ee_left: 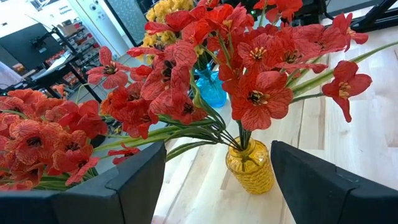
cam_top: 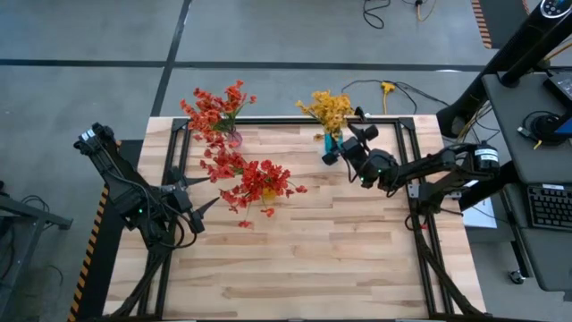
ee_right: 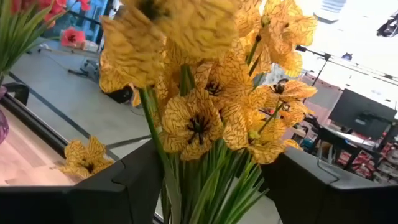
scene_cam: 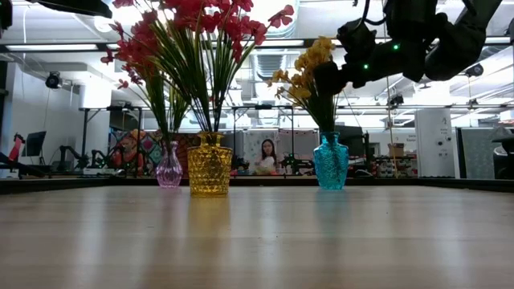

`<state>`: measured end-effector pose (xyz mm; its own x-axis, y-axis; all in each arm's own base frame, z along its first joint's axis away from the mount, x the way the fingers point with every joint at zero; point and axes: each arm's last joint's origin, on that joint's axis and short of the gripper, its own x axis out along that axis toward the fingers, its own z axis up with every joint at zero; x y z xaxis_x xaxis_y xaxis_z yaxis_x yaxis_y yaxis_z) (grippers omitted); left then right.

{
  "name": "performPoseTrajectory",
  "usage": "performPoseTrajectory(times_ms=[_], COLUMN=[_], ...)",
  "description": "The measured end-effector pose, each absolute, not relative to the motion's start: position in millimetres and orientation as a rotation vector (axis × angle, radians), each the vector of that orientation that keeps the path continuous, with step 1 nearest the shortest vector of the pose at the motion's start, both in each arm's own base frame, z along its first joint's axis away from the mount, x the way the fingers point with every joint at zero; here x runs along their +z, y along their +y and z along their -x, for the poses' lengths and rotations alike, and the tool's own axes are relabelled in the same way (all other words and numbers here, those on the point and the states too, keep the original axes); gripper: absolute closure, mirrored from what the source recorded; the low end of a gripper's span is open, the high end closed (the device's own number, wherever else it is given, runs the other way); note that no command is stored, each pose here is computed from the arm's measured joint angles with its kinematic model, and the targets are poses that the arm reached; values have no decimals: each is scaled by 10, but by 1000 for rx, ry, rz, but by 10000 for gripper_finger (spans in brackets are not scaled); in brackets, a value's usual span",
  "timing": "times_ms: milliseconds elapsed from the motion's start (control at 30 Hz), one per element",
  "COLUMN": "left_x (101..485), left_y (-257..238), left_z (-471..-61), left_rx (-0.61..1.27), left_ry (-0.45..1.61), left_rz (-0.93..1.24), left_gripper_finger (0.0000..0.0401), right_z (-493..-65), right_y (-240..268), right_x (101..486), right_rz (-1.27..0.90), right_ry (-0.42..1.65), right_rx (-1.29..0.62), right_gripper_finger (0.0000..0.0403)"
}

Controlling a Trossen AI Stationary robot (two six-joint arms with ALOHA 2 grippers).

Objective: Sort flowers into vase by color
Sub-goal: Put the yellow flower into the blue vase

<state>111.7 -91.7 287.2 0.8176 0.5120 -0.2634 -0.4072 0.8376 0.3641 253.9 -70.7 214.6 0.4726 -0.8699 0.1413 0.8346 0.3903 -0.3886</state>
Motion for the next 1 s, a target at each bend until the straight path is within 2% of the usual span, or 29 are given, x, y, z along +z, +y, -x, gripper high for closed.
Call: performPoseTrajectory(times_ms=[500, 800, 1000], left_x=[2872, 3045, 3141], left_y=[-925, -1053, -1256], left_z=[-1123, -1190, -1264], left_rx=[490, 340, 289], left_ry=[366, 447, 457], left_rz=[-286, -115, -123], left_gripper_finger=[129, 129, 129], right_z=[-2515, -2454, -2387], right_y=[-651, -347, -156], right_x=[2200, 2351, 2450], right_rz=[438, 463, 457], right_ry=[90, 115, 121], right_rx=[-1110, -1147, -1149], right_gripper_finger=[149, 140, 142])
